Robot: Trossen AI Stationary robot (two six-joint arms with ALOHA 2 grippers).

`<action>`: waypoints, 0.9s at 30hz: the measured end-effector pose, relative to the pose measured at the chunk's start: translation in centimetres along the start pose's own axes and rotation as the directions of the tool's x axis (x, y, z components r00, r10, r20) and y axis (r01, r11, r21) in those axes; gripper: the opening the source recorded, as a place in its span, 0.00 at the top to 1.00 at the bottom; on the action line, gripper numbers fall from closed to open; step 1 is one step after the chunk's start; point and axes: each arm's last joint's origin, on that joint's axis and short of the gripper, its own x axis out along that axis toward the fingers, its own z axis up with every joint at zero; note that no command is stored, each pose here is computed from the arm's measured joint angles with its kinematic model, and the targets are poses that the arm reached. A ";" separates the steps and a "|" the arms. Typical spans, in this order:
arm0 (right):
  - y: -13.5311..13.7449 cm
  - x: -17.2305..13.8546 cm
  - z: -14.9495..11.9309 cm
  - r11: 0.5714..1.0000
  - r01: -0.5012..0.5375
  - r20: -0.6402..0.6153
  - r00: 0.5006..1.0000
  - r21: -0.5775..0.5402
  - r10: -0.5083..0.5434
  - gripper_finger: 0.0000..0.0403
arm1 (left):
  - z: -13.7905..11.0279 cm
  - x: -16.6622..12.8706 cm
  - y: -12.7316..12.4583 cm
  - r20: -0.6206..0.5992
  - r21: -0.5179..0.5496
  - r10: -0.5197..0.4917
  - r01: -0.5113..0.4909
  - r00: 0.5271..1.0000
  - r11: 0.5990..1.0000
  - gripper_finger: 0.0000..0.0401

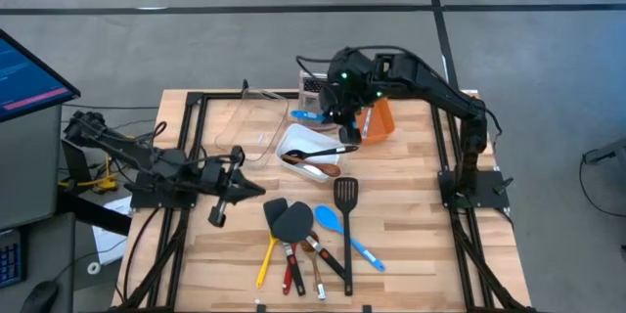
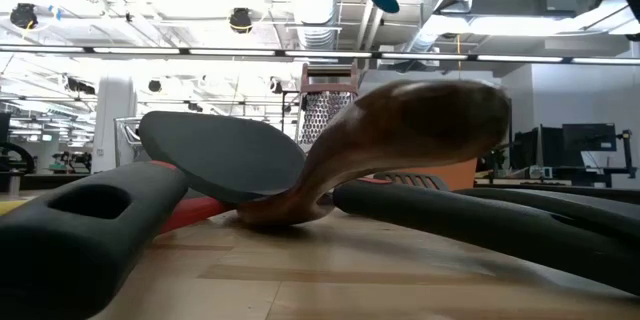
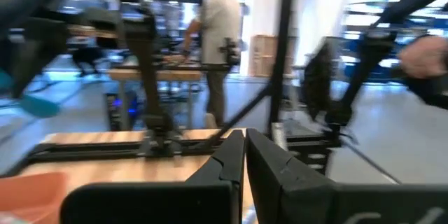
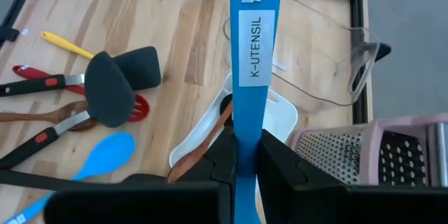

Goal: Pick & Place Kitchen Items
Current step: Put the blue serving spoon into the white bin

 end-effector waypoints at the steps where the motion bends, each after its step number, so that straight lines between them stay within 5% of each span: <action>1: -0.2 0.0 -0.2 1.000 0.000 -0.009 1.000 -0.003 0.000 0.94 | 0.0 0.0 0.2 0.001 0.001 0.027 -0.027 1.000 1.000 1.00; 12: -0.1 -1.4 -1.6 1.000 -0.031 -0.102 0.994 -0.006 0.030 0.94 | 0.0 0.4 1.7 0.003 0.004 0.120 -0.120 0.993 0.993 1.00; 18: 0.2 -6.0 -3.0 0.998 0.011 -0.069 0.998 0.054 -0.008 0.94 | 0.0 0.4 1.7 0.003 0.004 0.119 -0.119 0.993 0.993 1.00; 27: 4.2 -14.9 -5.1 0.997 0.055 0.130 0.990 0.062 -0.062 0.94 | 0.0 0.4 1.7 0.004 0.004 0.119 -0.119 0.993 0.993 1.00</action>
